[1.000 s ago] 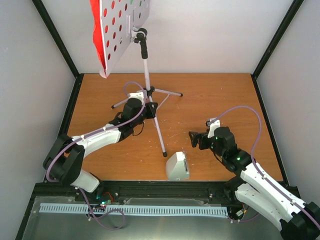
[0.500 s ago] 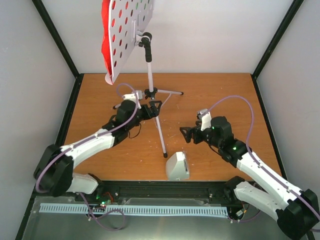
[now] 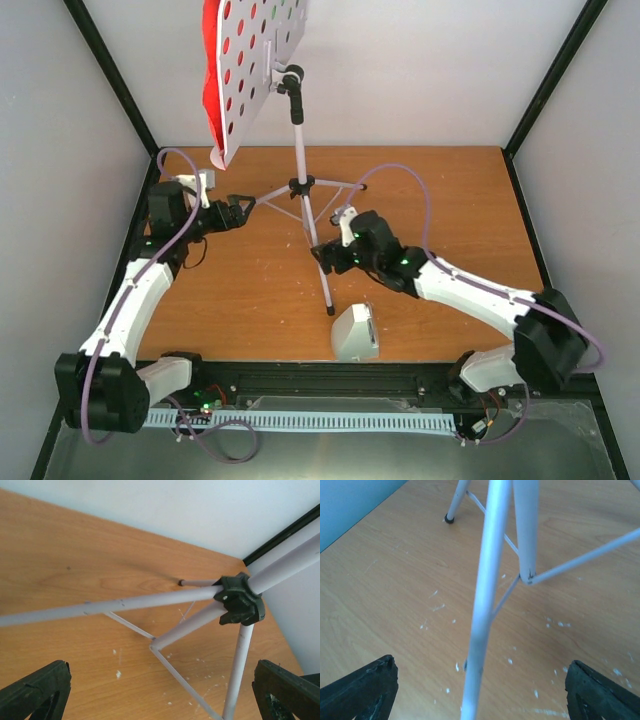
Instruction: Pack up the instrument practice props
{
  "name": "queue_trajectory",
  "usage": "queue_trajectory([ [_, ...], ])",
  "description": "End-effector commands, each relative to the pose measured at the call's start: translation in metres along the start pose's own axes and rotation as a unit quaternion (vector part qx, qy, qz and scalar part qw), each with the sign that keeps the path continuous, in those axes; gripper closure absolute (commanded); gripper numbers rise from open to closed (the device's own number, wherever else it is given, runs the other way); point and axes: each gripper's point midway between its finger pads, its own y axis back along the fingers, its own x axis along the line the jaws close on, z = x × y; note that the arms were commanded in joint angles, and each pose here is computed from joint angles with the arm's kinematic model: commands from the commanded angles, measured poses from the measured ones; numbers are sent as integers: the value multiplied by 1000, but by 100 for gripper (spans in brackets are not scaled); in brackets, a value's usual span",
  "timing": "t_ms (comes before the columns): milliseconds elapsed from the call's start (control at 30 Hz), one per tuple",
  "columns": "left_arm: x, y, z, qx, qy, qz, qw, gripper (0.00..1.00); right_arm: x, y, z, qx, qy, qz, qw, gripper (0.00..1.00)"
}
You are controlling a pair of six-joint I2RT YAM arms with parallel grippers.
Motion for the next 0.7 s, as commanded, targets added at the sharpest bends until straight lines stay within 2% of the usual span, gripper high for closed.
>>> queue_trajectory([
  [0,-9,33,30,-30,-100,43,994,1,-2,-27,27,-29,13,-55,998,13],
  [200,36,44,29,-61,-133,164,976,0,-10,-63,43,-29,17,-98,995,26],
  [233,37,43,27,-59,-135,163,976,1,-10,-70,44,-27,19,-97,995,33],
  [333,33,42,25,-55,-145,153,976,0,-5,-86,50,-23,11,-91,996,66],
  [500,35,45,25,-57,-155,160,973,1,-5,-92,51,-26,12,-96,995,96],
  [667,21,38,17,-45,-172,112,978,1,-6,-74,47,-30,45,-71,996,97],
])
